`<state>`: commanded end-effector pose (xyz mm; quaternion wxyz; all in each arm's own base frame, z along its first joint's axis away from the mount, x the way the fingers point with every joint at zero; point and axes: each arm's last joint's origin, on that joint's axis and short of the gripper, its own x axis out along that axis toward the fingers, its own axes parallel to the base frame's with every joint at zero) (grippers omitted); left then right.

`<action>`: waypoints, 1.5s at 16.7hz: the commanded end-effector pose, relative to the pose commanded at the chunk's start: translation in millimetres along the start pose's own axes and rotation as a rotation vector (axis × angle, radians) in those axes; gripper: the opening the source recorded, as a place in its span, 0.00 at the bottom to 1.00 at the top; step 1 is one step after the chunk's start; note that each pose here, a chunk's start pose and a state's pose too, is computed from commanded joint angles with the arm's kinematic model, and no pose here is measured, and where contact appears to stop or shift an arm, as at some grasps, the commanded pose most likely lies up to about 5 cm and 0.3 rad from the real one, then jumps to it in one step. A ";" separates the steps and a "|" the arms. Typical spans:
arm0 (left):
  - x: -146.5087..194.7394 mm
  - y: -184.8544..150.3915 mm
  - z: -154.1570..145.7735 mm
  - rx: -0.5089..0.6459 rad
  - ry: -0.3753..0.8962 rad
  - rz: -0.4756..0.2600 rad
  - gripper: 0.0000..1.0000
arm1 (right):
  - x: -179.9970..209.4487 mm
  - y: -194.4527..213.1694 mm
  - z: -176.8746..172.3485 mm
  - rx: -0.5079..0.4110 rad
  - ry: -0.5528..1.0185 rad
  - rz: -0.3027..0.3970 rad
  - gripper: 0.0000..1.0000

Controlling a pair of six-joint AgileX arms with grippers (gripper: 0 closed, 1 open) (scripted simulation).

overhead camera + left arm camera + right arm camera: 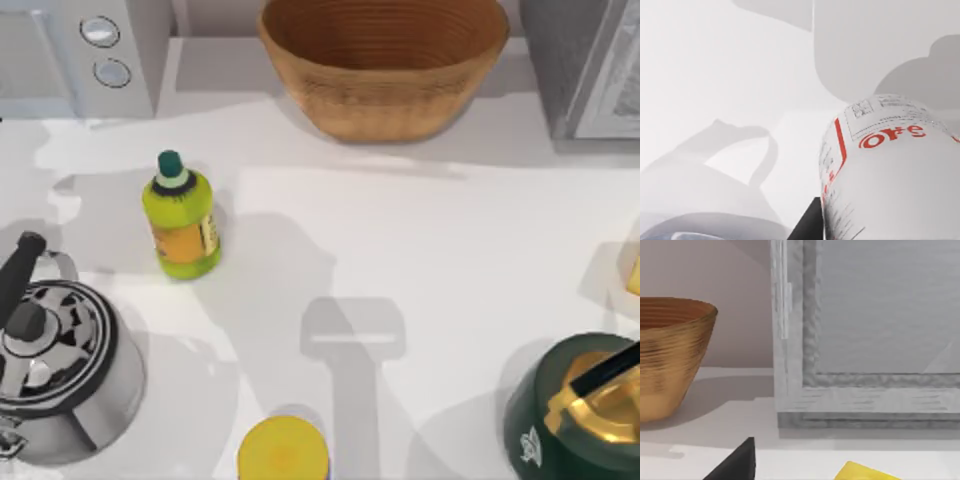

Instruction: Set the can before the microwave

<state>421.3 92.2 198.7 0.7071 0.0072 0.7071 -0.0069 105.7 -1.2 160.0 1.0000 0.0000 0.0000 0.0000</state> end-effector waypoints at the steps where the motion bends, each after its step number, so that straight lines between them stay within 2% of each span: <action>1: 0.0 0.0 0.0 0.000 0.000 0.000 0.53 | 0.0 0.0 0.0 0.000 0.000 0.000 1.00; 7: 0.0 0.0 0.0 0.000 0.000 0.000 0.98 | 0.0 0.0 0.0 0.000 0.000 0.000 1.00; 8: 0.0 0.0 0.0 0.000 0.000 0.000 1.00 | 0.0 0.0 0.0 0.000 0.000 0.000 1.00; 17: -0.8 -0.5 0.3 0.001 0.000 -0.001 1.00 | 0.0 0.0 0.0 0.000 0.000 0.000 1.00; 25: -40.0 -0.5 0.1 0.001 0.000 0.000 1.00 | 0.0 0.0 0.0 0.000 0.000 0.000 1.00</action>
